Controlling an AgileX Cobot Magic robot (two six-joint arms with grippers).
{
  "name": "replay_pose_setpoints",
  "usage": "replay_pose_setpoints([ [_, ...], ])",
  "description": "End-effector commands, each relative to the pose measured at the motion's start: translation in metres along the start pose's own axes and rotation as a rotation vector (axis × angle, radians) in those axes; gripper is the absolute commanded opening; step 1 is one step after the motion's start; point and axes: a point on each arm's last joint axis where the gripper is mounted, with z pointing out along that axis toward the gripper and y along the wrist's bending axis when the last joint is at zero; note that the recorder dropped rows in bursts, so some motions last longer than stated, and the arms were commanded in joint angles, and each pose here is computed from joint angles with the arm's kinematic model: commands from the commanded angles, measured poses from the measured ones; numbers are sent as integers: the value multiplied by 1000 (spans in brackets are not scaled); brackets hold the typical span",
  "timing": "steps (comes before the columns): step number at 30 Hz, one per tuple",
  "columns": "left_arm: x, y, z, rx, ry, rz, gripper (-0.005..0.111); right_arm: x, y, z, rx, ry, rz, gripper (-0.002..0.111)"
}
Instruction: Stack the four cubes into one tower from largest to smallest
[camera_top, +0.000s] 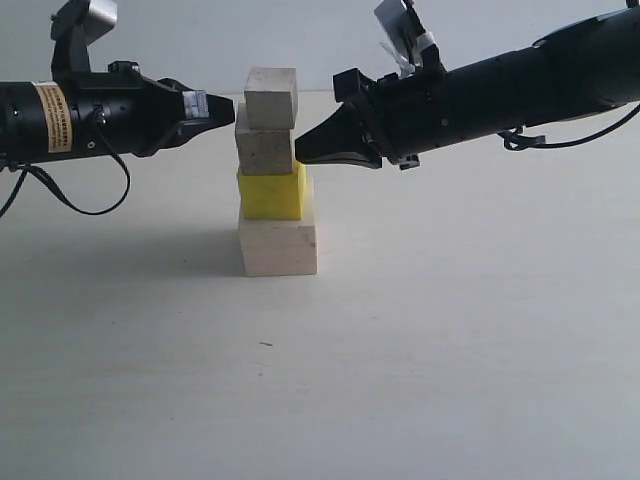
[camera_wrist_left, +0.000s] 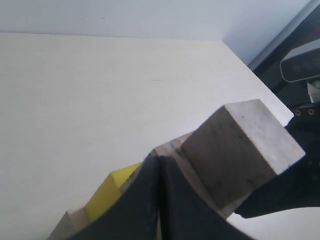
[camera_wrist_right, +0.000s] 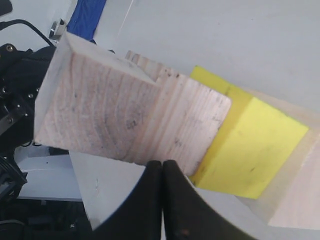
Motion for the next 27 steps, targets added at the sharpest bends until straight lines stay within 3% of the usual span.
replay_pose_setpoints([
  [1, -1, 0, 2, 11, 0, -5, 0, 0, 2, -1, 2, 3, -13, 0],
  [27, 1, 1, 3, 21, 4, -11, 0, 0, 1, -1, 3, 10, -38, 0],
])
